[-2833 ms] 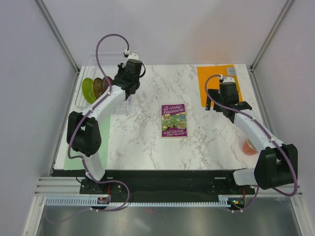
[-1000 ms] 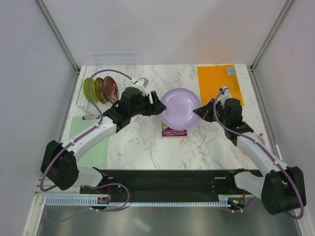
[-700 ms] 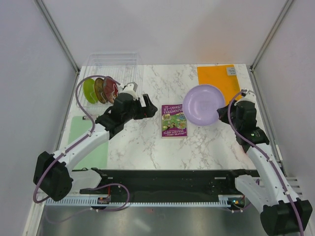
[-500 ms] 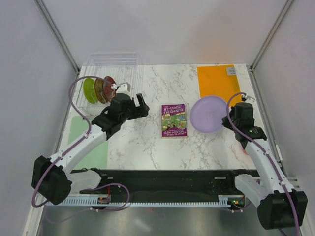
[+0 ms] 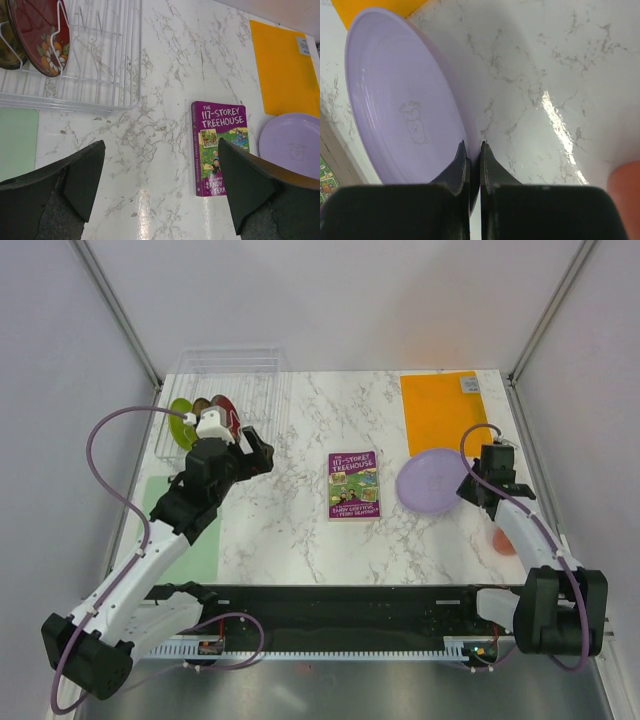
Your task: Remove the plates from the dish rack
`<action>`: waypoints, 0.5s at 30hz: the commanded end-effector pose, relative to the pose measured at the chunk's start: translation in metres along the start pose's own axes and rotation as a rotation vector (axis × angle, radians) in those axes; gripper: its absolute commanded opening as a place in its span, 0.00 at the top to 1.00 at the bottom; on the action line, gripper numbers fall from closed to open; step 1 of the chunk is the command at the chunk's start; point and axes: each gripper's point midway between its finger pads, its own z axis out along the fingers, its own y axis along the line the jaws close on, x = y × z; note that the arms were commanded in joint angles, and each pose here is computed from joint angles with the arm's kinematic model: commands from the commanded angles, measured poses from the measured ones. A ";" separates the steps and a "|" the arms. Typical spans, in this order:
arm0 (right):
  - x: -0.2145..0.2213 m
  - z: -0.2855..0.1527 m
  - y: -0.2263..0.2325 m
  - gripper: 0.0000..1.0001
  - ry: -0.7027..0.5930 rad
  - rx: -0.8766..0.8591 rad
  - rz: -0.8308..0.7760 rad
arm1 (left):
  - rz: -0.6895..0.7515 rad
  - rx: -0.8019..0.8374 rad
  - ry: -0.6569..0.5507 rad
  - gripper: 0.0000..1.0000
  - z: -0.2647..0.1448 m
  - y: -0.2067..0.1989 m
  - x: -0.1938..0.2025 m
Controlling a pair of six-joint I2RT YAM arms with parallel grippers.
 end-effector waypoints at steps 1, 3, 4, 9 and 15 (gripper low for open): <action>0.001 0.014 0.006 1.00 0.010 -0.055 0.017 | 0.034 -0.036 -0.032 0.00 -0.002 0.015 -0.005; 0.006 0.020 0.009 1.00 0.021 -0.083 0.019 | 0.032 -0.031 -0.027 0.00 -0.003 0.015 -0.003; 0.007 0.021 0.008 1.00 0.023 -0.080 0.020 | 0.030 -0.034 -0.024 0.00 -0.002 0.017 -0.003; 0.018 0.026 0.012 0.90 0.091 -0.108 0.009 | 0.025 -0.025 0.003 0.00 0.002 0.016 0.004; 0.021 0.017 0.006 0.25 0.095 -0.093 -0.007 | 0.022 -0.035 0.011 0.00 0.005 0.019 0.005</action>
